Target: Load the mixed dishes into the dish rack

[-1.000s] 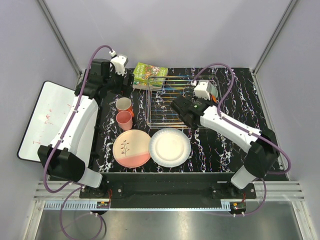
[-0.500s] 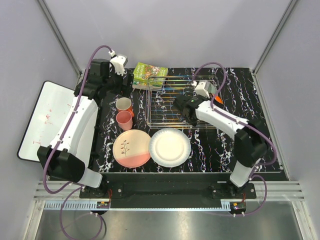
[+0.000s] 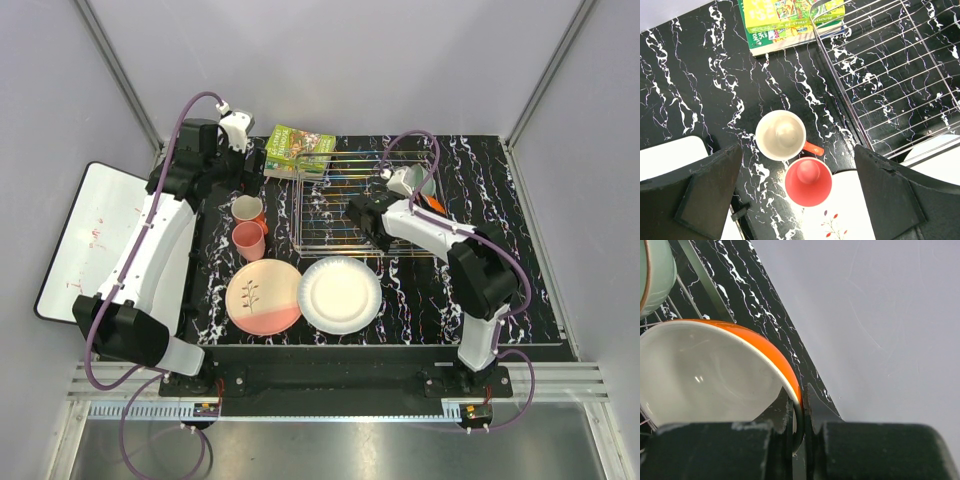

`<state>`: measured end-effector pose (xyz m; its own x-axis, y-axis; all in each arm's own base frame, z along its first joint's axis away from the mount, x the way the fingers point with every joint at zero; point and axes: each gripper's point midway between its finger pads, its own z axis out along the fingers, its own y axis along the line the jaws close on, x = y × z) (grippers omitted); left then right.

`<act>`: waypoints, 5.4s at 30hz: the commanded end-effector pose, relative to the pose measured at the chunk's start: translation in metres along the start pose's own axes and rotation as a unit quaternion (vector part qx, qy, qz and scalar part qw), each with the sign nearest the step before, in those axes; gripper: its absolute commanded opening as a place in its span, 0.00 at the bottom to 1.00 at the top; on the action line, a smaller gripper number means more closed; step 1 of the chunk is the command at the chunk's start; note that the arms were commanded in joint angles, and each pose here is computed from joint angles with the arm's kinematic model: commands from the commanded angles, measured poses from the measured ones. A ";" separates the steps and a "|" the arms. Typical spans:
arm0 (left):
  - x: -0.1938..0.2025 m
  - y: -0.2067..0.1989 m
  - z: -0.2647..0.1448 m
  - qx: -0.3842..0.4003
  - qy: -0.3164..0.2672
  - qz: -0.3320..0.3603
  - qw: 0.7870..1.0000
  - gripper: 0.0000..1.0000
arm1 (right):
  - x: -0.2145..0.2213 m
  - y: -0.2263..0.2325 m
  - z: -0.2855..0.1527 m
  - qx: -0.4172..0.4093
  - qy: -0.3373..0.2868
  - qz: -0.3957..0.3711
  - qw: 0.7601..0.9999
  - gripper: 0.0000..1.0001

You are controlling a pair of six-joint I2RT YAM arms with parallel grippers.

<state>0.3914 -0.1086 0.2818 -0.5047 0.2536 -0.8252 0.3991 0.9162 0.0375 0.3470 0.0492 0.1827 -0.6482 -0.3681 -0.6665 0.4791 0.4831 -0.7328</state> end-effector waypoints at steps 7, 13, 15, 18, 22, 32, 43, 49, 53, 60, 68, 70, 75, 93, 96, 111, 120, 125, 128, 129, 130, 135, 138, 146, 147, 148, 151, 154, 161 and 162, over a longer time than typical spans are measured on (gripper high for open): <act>-0.015 0.001 -0.010 0.004 -0.029 0.004 1.000 0.99 | -0.001 0.004 0.010 0.038 -0.024 0.001 0.999 0.00; -0.013 0.003 -0.010 0.001 -0.028 0.003 1.000 0.99 | 0.009 0.017 0.010 0.026 -0.008 -0.012 1.000 0.15; -0.012 0.003 -0.009 0.001 -0.025 0.005 1.000 0.99 | 0.011 0.019 0.010 0.023 -0.005 -0.010 1.000 0.21; -0.012 0.003 -0.009 0.001 -0.025 0.004 1.000 0.99 | 0.012 0.019 0.007 0.016 -0.002 -0.008 1.000 0.42; -0.012 0.003 -0.008 0.002 -0.024 0.002 1.000 0.99 | 0.008 0.016 -0.001 0.004 -0.008 0.000 1.000 0.65; -0.011 0.005 -0.009 -0.003 -0.024 0.008 1.000 0.99 | -0.002 -0.016 -0.020 -0.068 0.036 0.079 0.994 0.80; -0.012 0.011 -0.010 -0.018 -0.024 0.022 0.999 0.99 | 0.011 -0.054 -0.185 -0.641 0.041 0.320 0.696 0.76; -0.019 0.007 -0.009 -0.005 -0.031 0.018 0.999 0.99 | 0.058 -0.027 -0.219 -0.704 0.134 0.288 0.635 0.74; -0.023 0.007 -0.013 -0.006 -0.037 0.020 0.999 0.99 | 0.083 0.001 -0.224 -0.706 0.189 0.253 0.634 0.75; -0.017 0.008 -0.016 -0.012 -0.033 0.023 0.999 0.99 | 0.103 0.037 -0.229 -0.708 0.232 0.209 0.633 0.76; -0.016 0.007 -0.016 -0.010 -0.034 0.020 0.999 0.99 | 0.124 0.079 -0.222 -0.690 0.267 0.174 0.650 0.76; -0.017 0.007 -0.019 -0.010 -0.037 0.020 0.999 0.99 | 0.129 0.084 -0.218 -0.682 0.267 0.183 0.656 0.76; -0.015 0.006 -0.022 -0.012 -0.039 0.022 0.999 0.99 | 0.141 0.091 -0.208 -0.664 0.272 0.186 0.671 0.76; -0.016 0.002 -0.018 -0.003 -0.043 0.002 0.999 0.99 | 0.141 0.124 -0.188 -0.665 0.267 0.200 0.669 0.70; -0.016 0.003 -0.018 -0.004 -0.042 0.003 0.999 0.99 | 0.142 0.131 -0.185 -0.659 0.274 0.200 0.671 0.67; -0.010 0.005 -0.021 -0.012 -0.039 0.004 0.999 0.99 | 0.148 0.130 -0.184 -0.650 0.292 0.197 0.674 0.21; -0.010 0.003 -0.015 -0.004 -0.035 0.004 0.999 0.99 | 0.155 0.095 -0.191 -0.655 0.290 0.221 0.662 0.00; -0.005 0.002 -0.003 0.004 -0.021 0.000 1.000 0.99 | 0.139 0.068 -0.196 -0.669 0.259 0.243 0.652 0.00; -0.004 0.002 0.011 0.007 -0.009 -0.008 1.000 0.99 | 0.112 0.047 -0.190 -0.671 0.203 0.256 0.666 0.00; -0.004 0.001 0.014 0.012 -0.007 -0.013 1.000 0.99 | 0.094 0.037 -0.189 -0.673 0.177 0.264 0.668 0.00; -0.005 0.000 0.018 0.014 -0.005 -0.021 1.000 0.99 | 0.084 0.030 -0.185 -0.670 0.150 0.268 0.676 0.00; 0.005 -0.001 0.043 0.019 0.022 -0.050 0.998 0.99 | 0.025 0.001 -0.179 -0.669 0.061 0.280 0.686 0.00; 0.014 -0.004 0.053 0.028 0.038 -0.066 0.997 0.99 | -0.006 -0.017 -0.171 -0.654 -0.001 0.288 0.700 0.00; 0.024 -0.030 0.073 0.087 0.064 -0.102 0.989 0.99 | -0.093 -0.081 -0.145 -0.578 -0.170 0.314 0.734 0.00; 0.023 -0.033 0.074 0.092 0.065 -0.104 0.988 0.99 | -0.107 -0.095 -0.141 -0.560 -0.199 0.314 0.741 0.00; 0.017 -0.038 0.075 0.098 0.060 -0.106 0.988 0.99 | -0.115 -0.100 -0.137 -0.547 -0.213 0.314 0.746 0.00; 0.013 -0.052 0.081 0.110 0.062 -0.095 0.988 0.99 | -0.144 -0.121 -0.124 -0.491 -0.278 0.305 0.767 0.00; 0.016 -0.063 0.093 0.111 0.072 -0.085 0.988 0.99 | -0.176 -0.134 -0.116 -0.437 -0.354 0.291 0.774 0.00; 0.041 -0.074 0.133 0.102 0.117 -0.077 0.985 0.99 | -0.242 -0.121 -0.096 -0.345 -0.454 0.218 0.792 0.00; 0.045 -0.073 0.137 0.099 0.122 -0.077 0.985 0.99 | -0.252 -0.128 -0.093 -0.330 -0.465 0.211 0.794 0.00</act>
<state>0.4262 -0.2066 0.1688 -0.7328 0.2277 -0.6412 0.4599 0.8602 -0.2201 0.3706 0.1663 0.3327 0.0129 -0.3325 -0.9430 -0.2738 0.9059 -0.3232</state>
